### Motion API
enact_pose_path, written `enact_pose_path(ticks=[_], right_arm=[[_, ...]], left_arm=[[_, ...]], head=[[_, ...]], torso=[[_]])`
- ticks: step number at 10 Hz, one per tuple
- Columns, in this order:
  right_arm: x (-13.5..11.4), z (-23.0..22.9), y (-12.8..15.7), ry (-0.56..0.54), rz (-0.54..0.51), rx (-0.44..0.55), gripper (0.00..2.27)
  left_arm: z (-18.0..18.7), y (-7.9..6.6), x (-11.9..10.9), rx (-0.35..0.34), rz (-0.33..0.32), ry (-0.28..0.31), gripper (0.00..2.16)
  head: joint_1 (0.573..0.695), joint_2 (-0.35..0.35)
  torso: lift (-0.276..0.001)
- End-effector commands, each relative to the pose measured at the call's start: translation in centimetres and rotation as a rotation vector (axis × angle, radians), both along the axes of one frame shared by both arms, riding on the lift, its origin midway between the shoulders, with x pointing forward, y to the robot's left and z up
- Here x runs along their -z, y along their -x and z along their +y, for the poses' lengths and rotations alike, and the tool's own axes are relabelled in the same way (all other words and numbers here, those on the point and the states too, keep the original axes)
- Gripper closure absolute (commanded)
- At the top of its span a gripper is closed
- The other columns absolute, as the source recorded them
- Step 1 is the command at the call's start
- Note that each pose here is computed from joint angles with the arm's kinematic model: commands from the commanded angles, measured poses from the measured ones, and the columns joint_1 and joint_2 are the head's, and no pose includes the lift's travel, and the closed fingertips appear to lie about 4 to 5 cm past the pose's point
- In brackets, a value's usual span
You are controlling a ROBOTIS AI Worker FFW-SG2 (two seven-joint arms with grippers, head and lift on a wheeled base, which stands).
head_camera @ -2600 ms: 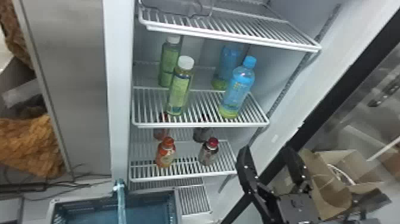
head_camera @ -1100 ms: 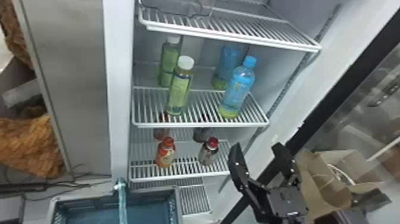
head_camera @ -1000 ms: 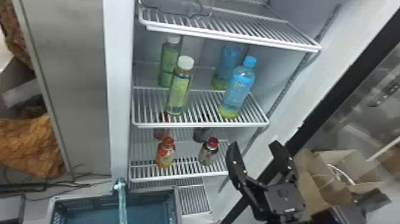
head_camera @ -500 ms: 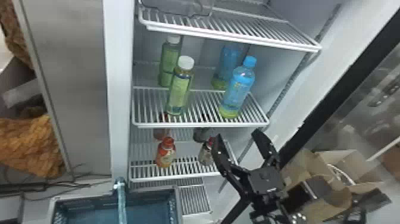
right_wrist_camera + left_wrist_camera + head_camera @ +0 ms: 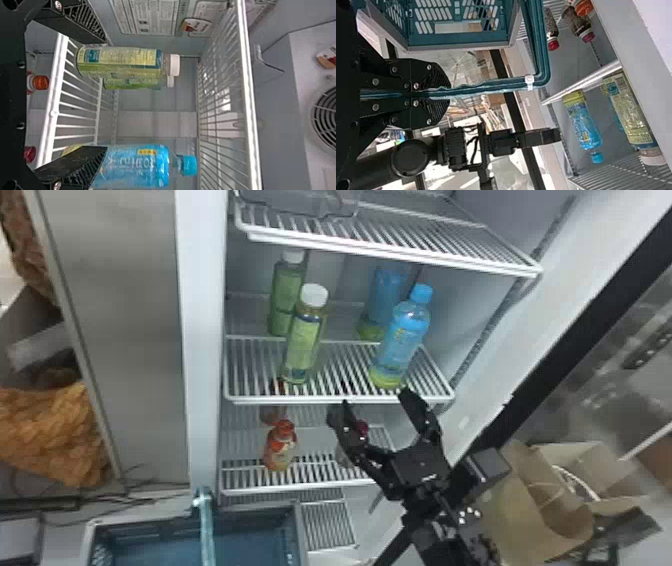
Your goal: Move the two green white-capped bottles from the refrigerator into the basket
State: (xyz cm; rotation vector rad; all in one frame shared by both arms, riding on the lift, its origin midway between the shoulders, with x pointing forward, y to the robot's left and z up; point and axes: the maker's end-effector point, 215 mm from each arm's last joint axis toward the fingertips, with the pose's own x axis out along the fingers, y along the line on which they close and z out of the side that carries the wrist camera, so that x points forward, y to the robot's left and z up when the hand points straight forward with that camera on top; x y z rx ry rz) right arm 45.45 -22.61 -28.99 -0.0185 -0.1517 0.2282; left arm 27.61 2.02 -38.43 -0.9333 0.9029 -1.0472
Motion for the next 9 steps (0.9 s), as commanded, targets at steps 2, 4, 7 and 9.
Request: enact_pose_path(ticks=[2,4,7,9], right_arm=[[0.6,1.0,-2.4,0.012,0.015,-0.035,0.07],[0.8,1.8,-4.1,0.023,0.029,-0.058,0.07],[0.7,2.8,-6.5,0.020,0.033,-0.093,0.07],[0.2,3.9,-7.7,0.019,0.022,-0.122,0.08]], left_arm=[[0.0,-0.1,0.0,-0.002,-0.001,0.001,1.20],[0.1,-0.1,0.0,-0.004,-0.001,0.000,1.20],[0.0,-0.1,-0.1,-0.004,-0.002,0.001,1.20],[0.0,-0.1,-0.1,-0.004,-0.002,0.001,1.20]], head=[[0.695,-0.307],[0.695,-0.284],[0.695,-0.260],[0.695,-0.248]], torso=[[-0.004],[-0.004],[-0.004],[-0.004]])
